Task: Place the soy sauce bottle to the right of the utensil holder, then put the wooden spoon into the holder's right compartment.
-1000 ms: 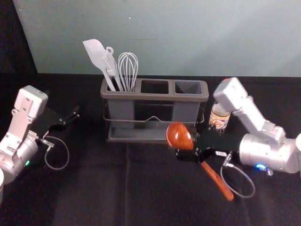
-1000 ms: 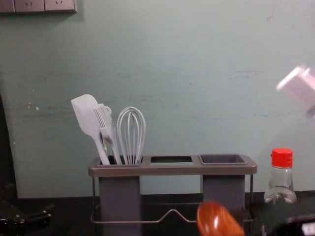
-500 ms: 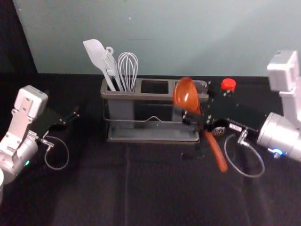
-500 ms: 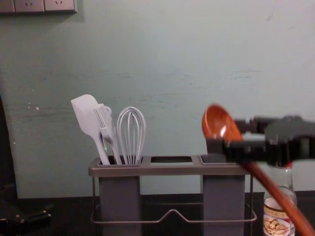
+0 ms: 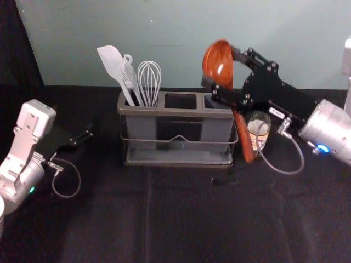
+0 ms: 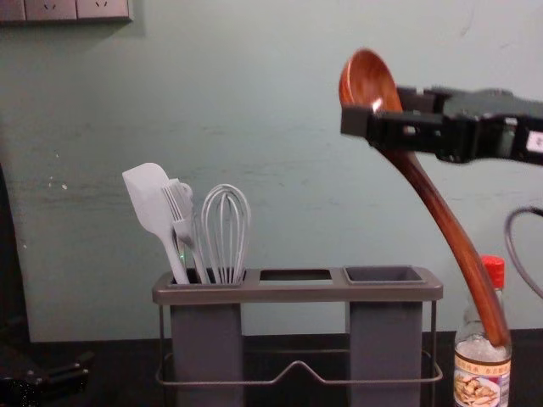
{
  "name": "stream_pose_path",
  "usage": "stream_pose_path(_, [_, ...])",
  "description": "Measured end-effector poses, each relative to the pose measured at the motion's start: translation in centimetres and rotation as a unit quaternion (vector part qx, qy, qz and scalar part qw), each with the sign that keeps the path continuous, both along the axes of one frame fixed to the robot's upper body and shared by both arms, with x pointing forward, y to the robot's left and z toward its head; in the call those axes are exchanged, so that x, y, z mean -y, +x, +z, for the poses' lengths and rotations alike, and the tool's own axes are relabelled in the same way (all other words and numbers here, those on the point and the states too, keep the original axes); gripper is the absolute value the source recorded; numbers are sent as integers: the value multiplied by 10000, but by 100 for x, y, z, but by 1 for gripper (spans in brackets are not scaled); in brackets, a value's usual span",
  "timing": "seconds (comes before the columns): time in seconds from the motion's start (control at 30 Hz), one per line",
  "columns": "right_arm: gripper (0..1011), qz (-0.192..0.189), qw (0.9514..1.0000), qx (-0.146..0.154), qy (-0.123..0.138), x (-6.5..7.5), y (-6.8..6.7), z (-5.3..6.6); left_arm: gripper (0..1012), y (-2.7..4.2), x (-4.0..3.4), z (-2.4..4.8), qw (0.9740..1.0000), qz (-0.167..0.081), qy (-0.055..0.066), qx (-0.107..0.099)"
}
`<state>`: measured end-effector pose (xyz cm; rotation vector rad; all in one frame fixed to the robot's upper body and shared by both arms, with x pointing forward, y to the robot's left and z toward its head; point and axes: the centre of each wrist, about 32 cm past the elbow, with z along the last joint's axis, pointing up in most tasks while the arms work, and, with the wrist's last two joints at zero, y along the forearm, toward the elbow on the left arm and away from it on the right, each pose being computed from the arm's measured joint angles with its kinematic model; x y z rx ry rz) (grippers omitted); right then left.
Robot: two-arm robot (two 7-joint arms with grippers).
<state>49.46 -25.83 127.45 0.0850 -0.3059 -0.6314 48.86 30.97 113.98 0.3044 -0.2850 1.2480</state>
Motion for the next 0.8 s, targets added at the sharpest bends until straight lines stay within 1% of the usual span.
stream_pose_path(0.03, [837, -30, 9999, 85, 47, -15, 23, 5, 1005, 0, 0, 0, 10000, 0, 0, 0])
stream_pose_path(0.1, [838, -42, 9999, 126, 85, -27, 38, 6, 1005, 0, 0, 0, 10000, 0, 0, 0])
stream_pose_path(0.17, [838, -93, 9995, 211, 198, -56, 94, 3, 1005, 0, 0, 0, 10000, 0, 0, 0])
stream_pose_path(0.3, [838, -152, 9990, 238, 359, -98, 211, -5, 1005, 0, 0, 0, 10000, 0, 0, 0])
stream_pose_path(0.4, [838, -193, 9982, 213, 525, -132, 335, -16, 1005, 0, 0, 0, 10000, 0, 1, 0])
stream_pose_path(0.5, [838, -226, 9976, 234, 613, -157, 425, -32, 1005, 0, 0, 0, 10000, 0, 0, 0])
stream_pose_path(0.6, [837, -266, 9972, 266, 652, -178, 498, -36, 1005, 0, 0, 0, 10000, 0, 0, 0])
stream_pose_path(0.7, [838, -340, 9968, 288, 664, -194, 614, -22, 1005, 0, 0, 0, 10000, 0, 0, 0])
stream_pose_path(0.8, [837, -390, 9965, 306, 672, -196, 687, -16, 1005, 0, 0, 0, 10000, 0, 0, 0])
